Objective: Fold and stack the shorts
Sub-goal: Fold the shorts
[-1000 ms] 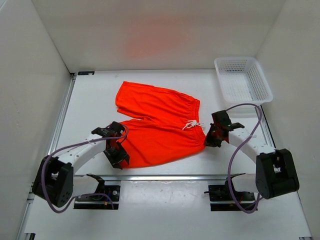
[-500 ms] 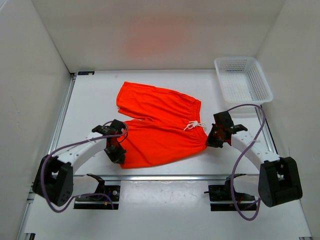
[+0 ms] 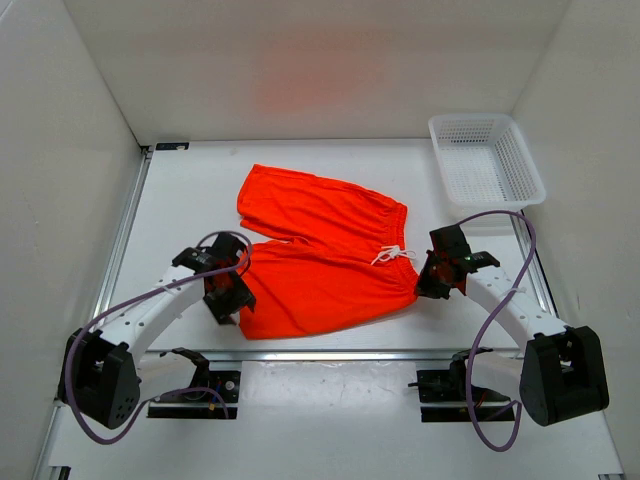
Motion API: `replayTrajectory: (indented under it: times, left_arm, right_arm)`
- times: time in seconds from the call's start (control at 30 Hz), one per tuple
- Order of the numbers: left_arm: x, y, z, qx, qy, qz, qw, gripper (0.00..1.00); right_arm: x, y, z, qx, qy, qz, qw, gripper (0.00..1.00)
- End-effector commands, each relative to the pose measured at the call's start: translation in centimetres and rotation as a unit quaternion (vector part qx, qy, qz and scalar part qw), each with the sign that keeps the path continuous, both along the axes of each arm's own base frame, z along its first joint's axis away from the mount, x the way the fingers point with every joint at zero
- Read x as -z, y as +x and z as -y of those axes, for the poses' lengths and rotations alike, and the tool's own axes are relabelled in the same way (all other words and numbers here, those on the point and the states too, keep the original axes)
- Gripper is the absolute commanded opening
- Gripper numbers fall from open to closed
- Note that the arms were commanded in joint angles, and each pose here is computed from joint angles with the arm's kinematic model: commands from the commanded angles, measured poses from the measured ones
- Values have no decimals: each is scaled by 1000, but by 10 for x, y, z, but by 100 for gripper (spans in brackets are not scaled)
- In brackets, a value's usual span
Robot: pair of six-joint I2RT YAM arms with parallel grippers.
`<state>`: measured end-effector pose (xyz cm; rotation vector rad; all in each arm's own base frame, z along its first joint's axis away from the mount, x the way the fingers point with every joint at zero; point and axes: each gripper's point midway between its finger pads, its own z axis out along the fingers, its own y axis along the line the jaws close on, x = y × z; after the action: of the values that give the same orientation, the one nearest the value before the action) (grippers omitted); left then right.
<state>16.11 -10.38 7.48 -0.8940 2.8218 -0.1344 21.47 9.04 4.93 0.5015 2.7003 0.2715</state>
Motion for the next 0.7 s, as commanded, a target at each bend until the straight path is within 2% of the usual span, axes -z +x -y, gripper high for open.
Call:
replayTrajectory:
  times: [0.0, 0.03, 0.1, 0.37, 0.47, 0.5, 0.53, 0.57, 0.67]
  left_arm:
    - [25, -17, 12, -3, -45, -31, 999, 70]
    - [28, -19, 13, -3, -49, -34, 998, 78]
    - [34, -21, 12, -3, -48, -35, 998, 78]
    - [56, -18, 13, 3, -25, -61, 998, 62]
    - [61, -16, 13, 10, -9, -64, 998, 44]
    - [63, -17, 12, 10, -6, -69, 998, 36]
    - [60, -14, 14, 14, -8, -63, 998, 17]
    - [55, -11, 15, 15, -9, -62, 998, 10]
    - [28, -1, 11, 12, 3, -36, 999, 10]
  right_arm:
    - [2, -5, 5, -2, -13, -5, 1000, 0]
    - [2, -5, 5, -2, -13, -5, 1000, 0]
    - [2, -6, 4, -4, -9, -6, 1000, 0]
    - [3, -4, 3, -4, -9, -6, 1000, 0]
    - [3, -4, 3, -4, -9, -6, 1000, 0]
    - [5, -5, 4, -4, -10, -11, 1000, 0]
    - [5, -4, 5, -2, -14, -10, 1000, 0]
    - [5, -4, 5, -2, -14, -10, 1000, 0]
    - [2, -1, 5, -6, -15, -5, 1000, 0]
